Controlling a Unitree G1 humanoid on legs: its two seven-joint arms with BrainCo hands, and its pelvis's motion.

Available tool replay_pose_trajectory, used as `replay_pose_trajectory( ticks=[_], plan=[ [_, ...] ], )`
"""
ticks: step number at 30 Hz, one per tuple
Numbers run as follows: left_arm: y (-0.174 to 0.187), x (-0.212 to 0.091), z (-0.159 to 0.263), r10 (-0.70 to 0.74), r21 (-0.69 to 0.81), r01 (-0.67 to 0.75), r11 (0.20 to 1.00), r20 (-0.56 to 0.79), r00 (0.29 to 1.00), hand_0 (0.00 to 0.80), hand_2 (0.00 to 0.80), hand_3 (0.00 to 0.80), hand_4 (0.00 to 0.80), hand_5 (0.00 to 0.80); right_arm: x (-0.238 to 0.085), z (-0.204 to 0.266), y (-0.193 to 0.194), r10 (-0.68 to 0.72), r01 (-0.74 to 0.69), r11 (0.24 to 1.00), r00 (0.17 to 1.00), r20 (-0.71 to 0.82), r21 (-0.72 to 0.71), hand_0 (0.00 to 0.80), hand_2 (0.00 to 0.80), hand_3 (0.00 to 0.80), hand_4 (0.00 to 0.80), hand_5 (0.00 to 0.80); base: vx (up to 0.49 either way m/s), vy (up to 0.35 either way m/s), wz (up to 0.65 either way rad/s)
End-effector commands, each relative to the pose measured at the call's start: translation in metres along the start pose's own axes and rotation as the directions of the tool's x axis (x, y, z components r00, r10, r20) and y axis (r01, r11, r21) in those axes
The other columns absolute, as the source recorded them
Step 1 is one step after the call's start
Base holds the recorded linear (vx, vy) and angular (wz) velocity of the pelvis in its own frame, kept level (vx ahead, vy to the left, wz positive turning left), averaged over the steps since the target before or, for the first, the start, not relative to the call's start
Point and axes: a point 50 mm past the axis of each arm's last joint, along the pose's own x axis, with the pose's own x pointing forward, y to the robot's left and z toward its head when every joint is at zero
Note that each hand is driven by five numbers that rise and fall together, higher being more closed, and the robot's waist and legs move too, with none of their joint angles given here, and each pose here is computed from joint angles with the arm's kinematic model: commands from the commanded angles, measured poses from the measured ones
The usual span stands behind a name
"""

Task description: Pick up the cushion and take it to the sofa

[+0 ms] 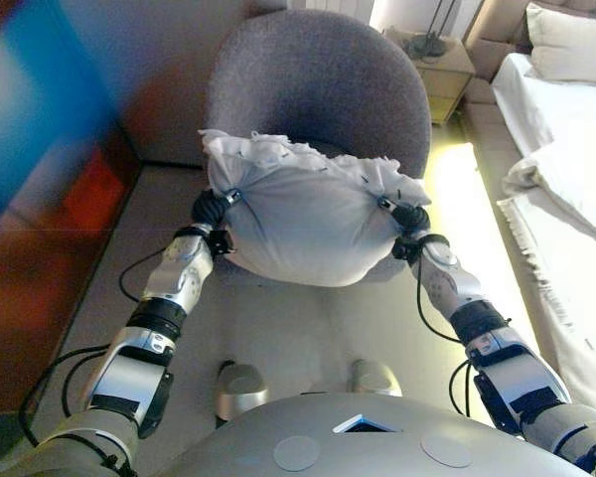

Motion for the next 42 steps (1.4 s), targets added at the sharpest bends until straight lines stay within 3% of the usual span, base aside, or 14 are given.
replay_pose_trajectory(
  ticks=[1,18,42],
  plan=[
    [-0.026,0.010,0.057,-0.112,0.003,0.114,0.993,0.217,0.970,0.800,0.800,0.800,0.800,0.800,0.011,0.067,0.030,0.109,-0.128,0.989,0.965,0.237,0.067,0.800,0.800,0.800,0.800,0.800,0.422,0.021,0.01],
    [-0.015,0.000,0.051,-0.020,-0.092,0.045,0.995,0.256,0.967,0.800,0.800,0.800,0.800,0.800,0.003,0.073,0.045,0.248,-0.248,0.968,0.931,0.270,-0.032,0.800,0.800,0.800,0.800,0.800,0.259,-0.093,0.00],
    [-0.037,0.014,0.060,-0.155,-0.014,0.162,0.987,0.219,0.963,0.800,0.800,0.800,0.800,0.800,0.009,0.060,0.043,0.025,-0.055,0.993,0.961,0.275,0.102,0.800,0.800,0.800,0.800,0.800,0.158,0.154,0.04]
  ],
)
